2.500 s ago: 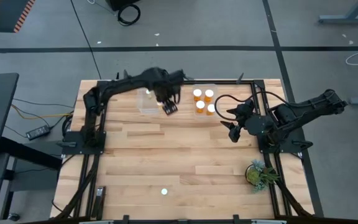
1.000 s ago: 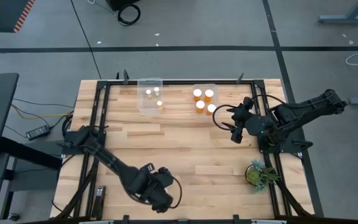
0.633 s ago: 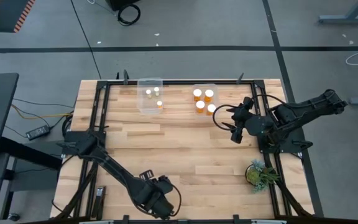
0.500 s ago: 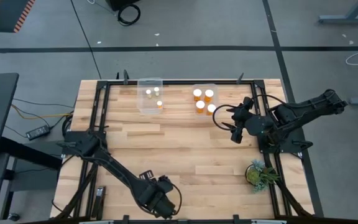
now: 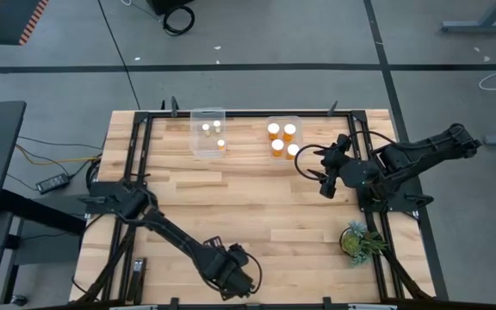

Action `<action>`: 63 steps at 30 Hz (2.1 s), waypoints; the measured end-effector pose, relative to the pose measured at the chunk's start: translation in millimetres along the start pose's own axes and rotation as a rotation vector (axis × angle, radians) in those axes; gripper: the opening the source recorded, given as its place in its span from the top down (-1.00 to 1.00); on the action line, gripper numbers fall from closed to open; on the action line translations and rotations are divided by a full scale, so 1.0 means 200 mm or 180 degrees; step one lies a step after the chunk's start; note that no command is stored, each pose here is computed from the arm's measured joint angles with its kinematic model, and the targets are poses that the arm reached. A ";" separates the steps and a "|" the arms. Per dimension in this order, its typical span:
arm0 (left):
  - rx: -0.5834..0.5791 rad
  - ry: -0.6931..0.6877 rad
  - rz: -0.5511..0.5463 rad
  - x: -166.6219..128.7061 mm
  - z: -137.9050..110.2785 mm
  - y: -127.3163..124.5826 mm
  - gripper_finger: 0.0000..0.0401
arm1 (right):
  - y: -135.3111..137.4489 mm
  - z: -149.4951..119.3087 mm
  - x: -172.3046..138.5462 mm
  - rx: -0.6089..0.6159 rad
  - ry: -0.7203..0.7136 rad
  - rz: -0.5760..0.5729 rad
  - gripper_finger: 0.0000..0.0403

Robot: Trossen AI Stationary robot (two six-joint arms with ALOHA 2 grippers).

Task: Pick and place medicine bottles into bin by pill shape (circle, oval)
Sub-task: Put the yellow pill bottle into the left transparent bin

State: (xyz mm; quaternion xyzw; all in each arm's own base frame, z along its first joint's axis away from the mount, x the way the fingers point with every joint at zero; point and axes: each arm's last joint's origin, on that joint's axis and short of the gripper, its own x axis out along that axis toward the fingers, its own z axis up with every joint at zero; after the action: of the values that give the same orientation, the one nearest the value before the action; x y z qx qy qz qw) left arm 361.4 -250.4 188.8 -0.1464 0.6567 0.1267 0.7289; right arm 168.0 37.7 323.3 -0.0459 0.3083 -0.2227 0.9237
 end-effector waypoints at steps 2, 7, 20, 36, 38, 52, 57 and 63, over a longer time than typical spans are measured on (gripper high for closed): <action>0.0019 -0.0016 -0.0018 0.00 0.02 0.01 -0.23 | 0.00 0.00 0.00 0.0000 0.0000 0.0000 -0.38; -0.0002 -0.0022 -0.0012 0.00 0.04 0.02 -0.11 | 0.00 0.00 0.00 0.0000 0.0000 0.0000 -0.38; 0.0101 -0.0073 0.0001 0.00 0.06 0.03 0.37 | 0.00 0.00 0.00 0.0000 0.0000 0.0000 -0.38; 0.0549 -0.0133 0.0090 -0.04 0.19 0.16 0.38 | 0.00 0.00 0.00 0.0166 -0.0001 0.0000 -0.38; 0.0618 -0.0158 0.0075 -0.08 0.23 0.20 0.40 | 0.00 0.00 0.00 0.0220 -0.0001 0.0002 -0.38; 0.0978 -0.0172 0.0410 -0.33 0.44 0.62 0.39 | 0.01 0.00 0.00 0.0686 0.0073 0.0143 -0.38; 0.1019 -0.0229 0.0546 -0.40 0.53 0.81 0.35 | 0.04 0.00 0.01 0.0791 0.0089 0.0186 -0.38; 0.0894 -0.0186 0.0728 -0.47 0.62 1.08 0.37 | 0.08 -0.01 0.01 0.0864 0.0098 0.0178 -0.38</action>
State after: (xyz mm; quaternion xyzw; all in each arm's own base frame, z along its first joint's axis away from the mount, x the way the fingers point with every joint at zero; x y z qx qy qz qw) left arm 384.3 -2.9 283.8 0.0362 0.6589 0.1200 0.7417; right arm 174.4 51.9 316.6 0.0915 0.2908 -0.2371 0.9224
